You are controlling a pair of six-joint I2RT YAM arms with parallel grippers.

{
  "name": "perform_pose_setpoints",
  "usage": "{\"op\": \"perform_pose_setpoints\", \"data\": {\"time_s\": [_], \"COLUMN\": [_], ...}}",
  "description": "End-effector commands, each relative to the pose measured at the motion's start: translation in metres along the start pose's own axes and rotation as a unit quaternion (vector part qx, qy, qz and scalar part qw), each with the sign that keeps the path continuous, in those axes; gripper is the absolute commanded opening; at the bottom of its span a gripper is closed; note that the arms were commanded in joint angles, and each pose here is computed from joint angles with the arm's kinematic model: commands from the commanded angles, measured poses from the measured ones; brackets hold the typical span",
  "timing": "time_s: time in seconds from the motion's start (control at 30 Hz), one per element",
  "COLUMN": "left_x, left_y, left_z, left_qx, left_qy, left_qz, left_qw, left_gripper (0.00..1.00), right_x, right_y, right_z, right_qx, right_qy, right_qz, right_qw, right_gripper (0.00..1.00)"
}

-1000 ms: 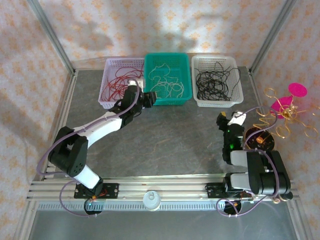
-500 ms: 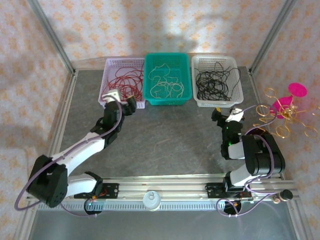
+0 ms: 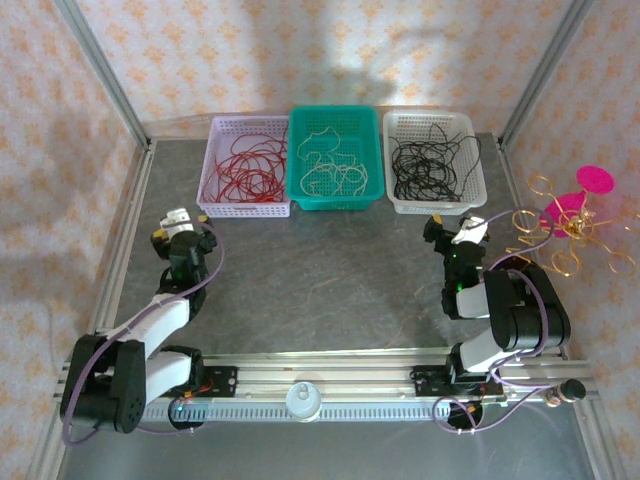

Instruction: Untangle the cables

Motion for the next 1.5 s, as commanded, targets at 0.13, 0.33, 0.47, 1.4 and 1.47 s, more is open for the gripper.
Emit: {"op": "perform_pose_setpoints", "data": {"time_s": [0.13,0.33,0.47,1.4,1.47], "left_x": [0.000,0.005,-0.001,-0.019,-0.019], "left_y": [-0.015,-0.023,-0.027,-0.051,-0.051], "left_z": [0.005,-0.002,-0.001,0.017,0.017], "left_qx": [0.013,0.060,0.059,0.025,0.025], "left_qy": [-0.045,-0.098,-0.099,-0.069,-0.069], "left_qz": [0.104,0.146,0.147,0.216,0.217], "left_qw": [0.994,0.983,0.982,0.974,0.973], "left_gripper": [0.94,0.95,0.96,0.99,0.99], "right_x": [-0.002,-0.002,-0.002,-0.002,-0.002], "right_y": [0.001,0.001,0.001,0.001,0.001], "right_z": [-0.006,-0.006,-0.005,-0.005,-0.005], "right_qx": [0.000,0.000,0.000,0.001,0.001], "right_qy": [-0.010,-0.011,-0.010,-0.010,-0.010], "right_qz": [0.005,0.005,0.005,0.006,0.005], "right_qw": [1.000,1.000,1.000,1.000,1.000], "right_gripper": [1.00,1.00,1.00,1.00,1.00]}}
Point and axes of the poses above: each hand's point on the last joint's axis, 136 mm out from that joint toward the fingers, its own x axis back along the fingers, its own y axis along the line the jaws close on, z = x × y, the point moved 3 cm from there along x, back along the fingers, and after that the axes turned 3 degrees about x, right-handed, at the moved point
